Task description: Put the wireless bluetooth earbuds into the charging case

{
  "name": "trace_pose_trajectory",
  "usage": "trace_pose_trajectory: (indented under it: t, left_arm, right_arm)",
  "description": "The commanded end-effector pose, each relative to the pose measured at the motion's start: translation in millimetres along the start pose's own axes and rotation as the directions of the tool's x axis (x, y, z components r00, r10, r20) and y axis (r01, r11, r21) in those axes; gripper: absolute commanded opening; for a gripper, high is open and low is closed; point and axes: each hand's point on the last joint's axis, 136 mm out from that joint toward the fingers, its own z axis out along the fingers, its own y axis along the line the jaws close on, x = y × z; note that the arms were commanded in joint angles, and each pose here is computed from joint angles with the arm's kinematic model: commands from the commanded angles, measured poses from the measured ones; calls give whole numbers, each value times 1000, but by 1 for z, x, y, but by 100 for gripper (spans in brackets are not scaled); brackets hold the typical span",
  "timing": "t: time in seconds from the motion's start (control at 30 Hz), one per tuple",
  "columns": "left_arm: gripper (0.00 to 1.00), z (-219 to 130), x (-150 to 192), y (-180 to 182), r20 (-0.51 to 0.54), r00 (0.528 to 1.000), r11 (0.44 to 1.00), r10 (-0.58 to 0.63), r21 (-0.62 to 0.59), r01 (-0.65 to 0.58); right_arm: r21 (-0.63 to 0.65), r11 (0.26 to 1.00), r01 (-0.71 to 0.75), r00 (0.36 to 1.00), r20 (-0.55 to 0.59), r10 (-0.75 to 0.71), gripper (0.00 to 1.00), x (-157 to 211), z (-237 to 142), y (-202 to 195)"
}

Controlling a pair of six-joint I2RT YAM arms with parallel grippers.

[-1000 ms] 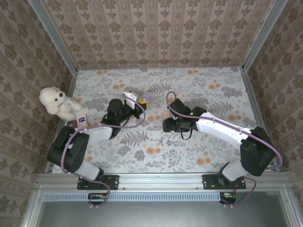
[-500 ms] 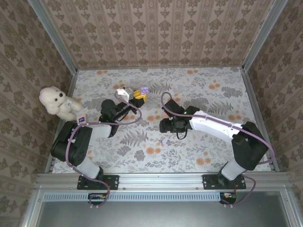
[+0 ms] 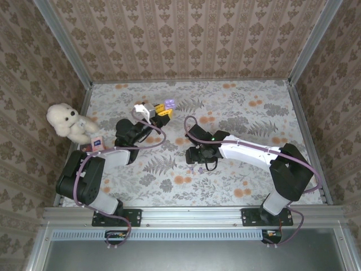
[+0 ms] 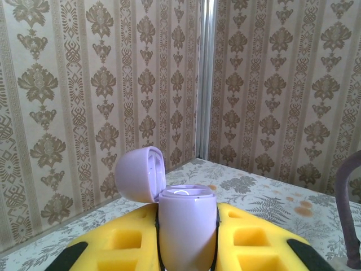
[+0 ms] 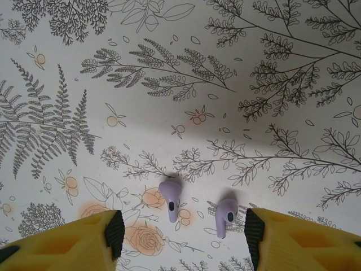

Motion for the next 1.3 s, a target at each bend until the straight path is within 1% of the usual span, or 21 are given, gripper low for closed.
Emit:
trace_pose_trajectory:
  t: [0.0,0.17,0.3,0.63,0.87,1.13,1.27]
  left_arm:
    - [0,0,-23,5,65,997,999,46,-26,-44]
    - [0,0,-21,10,61,997,999,43,-35,-41]
    - [0,0,-22,14,62,997,998,37,-43,-35]
    - [0,-3,-28,20,73,997,998,35,-64,-31]
    - [0,-7,-32,23,80,996,997,37,-77,-31]
    - [0,-10,-34,24,84,996,996,38,-82,-31]
    - [0,-11,-35,24,86,996,996,39,-84,-31]
  right_arm:
    - [-14,1000,-23,1000,11,23,61,-6,-6,7]
    - [15,1000,-5,1000,-17,5,59,1,-6,5]
    - [49,998,43,998,-43,-41,57,9,-4,6]
    - [115,985,127,989,-94,-116,48,17,15,19]
    - [171,975,140,985,-127,-119,47,22,29,18]
    - [191,970,152,979,-161,-122,47,29,43,19]
    - [200,967,157,977,-173,-122,45,31,48,19]
